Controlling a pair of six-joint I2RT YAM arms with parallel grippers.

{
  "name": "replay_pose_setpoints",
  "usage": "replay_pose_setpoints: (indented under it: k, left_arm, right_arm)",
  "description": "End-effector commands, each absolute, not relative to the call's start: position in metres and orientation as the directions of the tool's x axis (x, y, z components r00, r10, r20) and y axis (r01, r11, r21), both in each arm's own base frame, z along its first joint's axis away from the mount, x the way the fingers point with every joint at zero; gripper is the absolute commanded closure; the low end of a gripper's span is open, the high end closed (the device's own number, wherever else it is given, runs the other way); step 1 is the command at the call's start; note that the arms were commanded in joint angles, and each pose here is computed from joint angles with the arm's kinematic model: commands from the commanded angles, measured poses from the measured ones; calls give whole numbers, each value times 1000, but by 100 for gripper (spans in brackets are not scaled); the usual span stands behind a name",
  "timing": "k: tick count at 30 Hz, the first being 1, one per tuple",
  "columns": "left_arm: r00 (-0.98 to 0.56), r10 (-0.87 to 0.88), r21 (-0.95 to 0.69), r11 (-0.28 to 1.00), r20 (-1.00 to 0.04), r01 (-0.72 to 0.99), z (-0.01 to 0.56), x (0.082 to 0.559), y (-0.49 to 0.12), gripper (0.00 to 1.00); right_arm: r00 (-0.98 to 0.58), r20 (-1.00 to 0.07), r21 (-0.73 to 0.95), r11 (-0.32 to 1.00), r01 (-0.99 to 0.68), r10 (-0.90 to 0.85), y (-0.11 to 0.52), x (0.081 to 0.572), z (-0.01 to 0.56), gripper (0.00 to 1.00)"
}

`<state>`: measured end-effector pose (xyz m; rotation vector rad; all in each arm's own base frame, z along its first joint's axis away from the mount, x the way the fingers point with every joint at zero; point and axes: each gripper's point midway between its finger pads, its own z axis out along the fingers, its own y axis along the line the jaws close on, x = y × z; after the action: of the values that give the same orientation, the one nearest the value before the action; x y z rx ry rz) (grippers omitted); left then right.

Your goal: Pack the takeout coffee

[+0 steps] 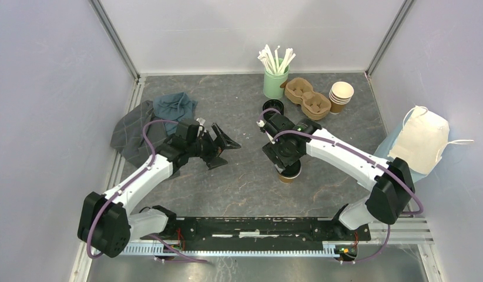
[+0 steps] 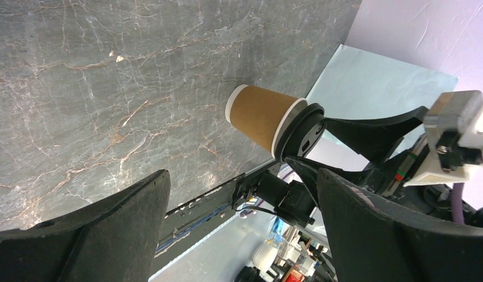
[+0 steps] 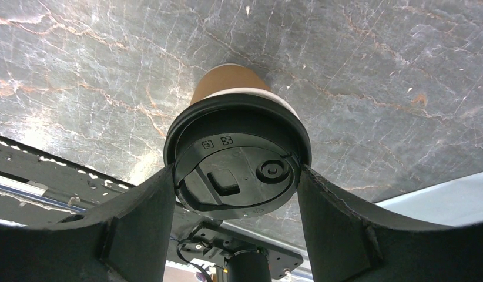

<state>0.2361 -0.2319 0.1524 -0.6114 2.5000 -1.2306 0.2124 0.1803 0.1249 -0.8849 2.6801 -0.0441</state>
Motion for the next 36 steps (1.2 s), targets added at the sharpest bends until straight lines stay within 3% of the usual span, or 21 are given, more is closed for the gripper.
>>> replay_pose_setpoints:
  k: [1, 26, 36]
  left_arm:
    - [-882, -452, -815, 556, -134, -161, 167, 243, -236, 0]
    - [-888, -441, -806, 569, -130, -164, 166, 245, -238, 0]
    - [-889, -440, -804, 571, -130, -165, 165, 251, -240, 0]
  right_arm:
    - [-749, -349, -142, 822, -551, -563, 188, 227, 143, 32]
    - [-756, -311, -158, 815, -557, -577, 181, 221, 121, 30]
    - [-747, -339, -175, 818, -548, -573, 180, 226, 149, 29]
